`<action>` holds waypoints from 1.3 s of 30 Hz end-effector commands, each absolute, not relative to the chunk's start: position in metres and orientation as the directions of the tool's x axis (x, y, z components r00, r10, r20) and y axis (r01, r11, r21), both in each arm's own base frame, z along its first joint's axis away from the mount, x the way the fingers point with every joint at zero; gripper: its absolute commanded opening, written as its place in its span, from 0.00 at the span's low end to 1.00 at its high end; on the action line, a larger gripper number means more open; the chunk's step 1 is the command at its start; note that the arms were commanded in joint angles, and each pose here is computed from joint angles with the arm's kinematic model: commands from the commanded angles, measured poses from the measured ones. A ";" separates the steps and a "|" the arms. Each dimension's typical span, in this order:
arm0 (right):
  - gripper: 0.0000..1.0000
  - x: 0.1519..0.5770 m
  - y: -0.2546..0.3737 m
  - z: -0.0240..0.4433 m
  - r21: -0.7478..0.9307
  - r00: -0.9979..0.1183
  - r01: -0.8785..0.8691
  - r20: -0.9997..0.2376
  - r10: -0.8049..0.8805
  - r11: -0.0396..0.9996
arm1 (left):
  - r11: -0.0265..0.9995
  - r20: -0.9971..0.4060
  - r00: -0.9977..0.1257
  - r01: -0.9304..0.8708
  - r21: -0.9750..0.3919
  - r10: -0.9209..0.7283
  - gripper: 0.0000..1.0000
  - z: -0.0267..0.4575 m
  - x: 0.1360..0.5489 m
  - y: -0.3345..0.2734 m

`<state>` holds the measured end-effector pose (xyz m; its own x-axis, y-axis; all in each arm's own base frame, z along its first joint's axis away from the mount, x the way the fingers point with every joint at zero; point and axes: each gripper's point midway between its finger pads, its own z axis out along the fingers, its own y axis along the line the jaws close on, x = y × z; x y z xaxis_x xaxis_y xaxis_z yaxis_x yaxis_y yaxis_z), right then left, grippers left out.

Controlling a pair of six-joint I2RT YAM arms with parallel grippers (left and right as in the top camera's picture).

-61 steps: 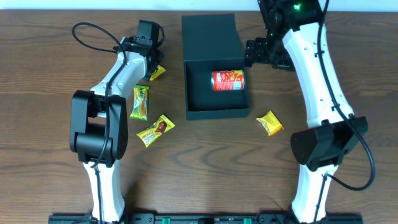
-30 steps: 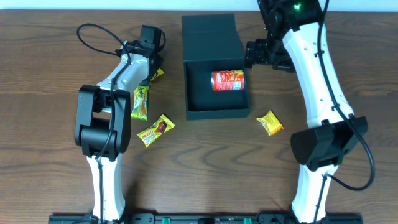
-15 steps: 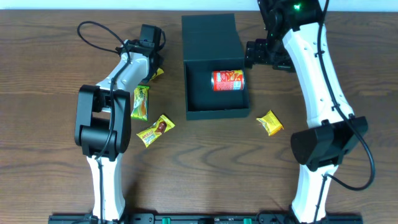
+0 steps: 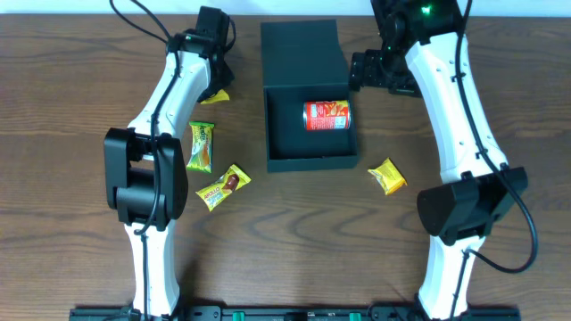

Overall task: Pack container
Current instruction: 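Carry the yellow pouch with the left gripper into the box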

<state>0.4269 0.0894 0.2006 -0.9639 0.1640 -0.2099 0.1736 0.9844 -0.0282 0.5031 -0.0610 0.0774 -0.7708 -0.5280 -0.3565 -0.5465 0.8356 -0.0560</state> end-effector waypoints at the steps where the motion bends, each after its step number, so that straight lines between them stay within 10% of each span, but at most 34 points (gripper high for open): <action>1: 0.99 0.431 0.085 0.219 -0.014 -0.948 0.176 -0.270 0.166 0.984 | 0.895 -0.338 -0.837 -0.445 -0.039 -0.431 0.36 0.089 0.503 -0.072; 26: 0.99 0.442 0.088 0.222 0.000 -0.938 0.162 -0.311 0.154 0.987 | 1.000 -0.203 -0.979 0.009 0.006 0.010 0.36 0.129 0.419 -0.223; 39: 0.99 0.440 0.087 0.221 -0.011 -0.944 0.141 -0.303 0.131 0.990 | 0.998 -0.318 -0.946 -0.070 -0.007 -0.068 0.37 0.136 0.432 -0.243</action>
